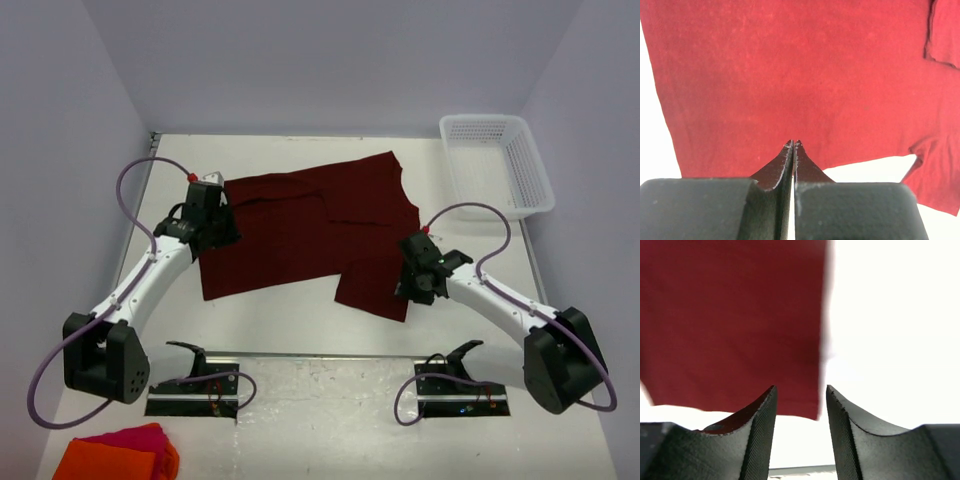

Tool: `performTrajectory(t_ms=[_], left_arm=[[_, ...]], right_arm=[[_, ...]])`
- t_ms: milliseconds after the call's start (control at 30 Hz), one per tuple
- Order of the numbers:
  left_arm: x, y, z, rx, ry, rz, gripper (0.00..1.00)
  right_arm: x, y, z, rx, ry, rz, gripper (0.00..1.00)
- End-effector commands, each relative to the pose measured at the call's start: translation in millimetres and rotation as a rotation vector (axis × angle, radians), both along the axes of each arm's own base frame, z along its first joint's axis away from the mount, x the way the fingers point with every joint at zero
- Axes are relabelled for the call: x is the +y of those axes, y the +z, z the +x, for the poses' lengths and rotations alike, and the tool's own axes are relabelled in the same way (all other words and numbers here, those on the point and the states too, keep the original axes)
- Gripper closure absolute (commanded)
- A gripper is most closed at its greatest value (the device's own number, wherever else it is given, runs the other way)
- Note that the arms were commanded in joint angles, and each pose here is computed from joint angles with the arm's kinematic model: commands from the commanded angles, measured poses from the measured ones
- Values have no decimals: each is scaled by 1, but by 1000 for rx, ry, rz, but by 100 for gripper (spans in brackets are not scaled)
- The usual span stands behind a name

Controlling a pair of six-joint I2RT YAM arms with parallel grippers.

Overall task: Fold and stack the t-shirts
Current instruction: Grap the side of the flattened tshirt closest away from the robot with both arms

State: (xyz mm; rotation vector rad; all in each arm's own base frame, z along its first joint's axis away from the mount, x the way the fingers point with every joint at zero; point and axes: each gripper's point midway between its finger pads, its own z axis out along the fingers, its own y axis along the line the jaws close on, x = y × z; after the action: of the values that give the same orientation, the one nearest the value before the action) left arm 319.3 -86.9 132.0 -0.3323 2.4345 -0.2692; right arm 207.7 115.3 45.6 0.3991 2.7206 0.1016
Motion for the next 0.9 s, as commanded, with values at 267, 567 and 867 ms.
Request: performTrajectory(t_ms=[267, 567, 867], left_arm=[[-5, 17, -31, -96, -74, -57, 100], [-5, 23, -37, -111, -106, -48, 100], [-3, 33, -39, -129, -108, -43, 100]], right_arm=[[-15, -6, -41, 2, -238, 96, 57], [1, -11, -50, 5, -251, 184, 60], [-3, -19, -51, 33, -264, 133, 61]])
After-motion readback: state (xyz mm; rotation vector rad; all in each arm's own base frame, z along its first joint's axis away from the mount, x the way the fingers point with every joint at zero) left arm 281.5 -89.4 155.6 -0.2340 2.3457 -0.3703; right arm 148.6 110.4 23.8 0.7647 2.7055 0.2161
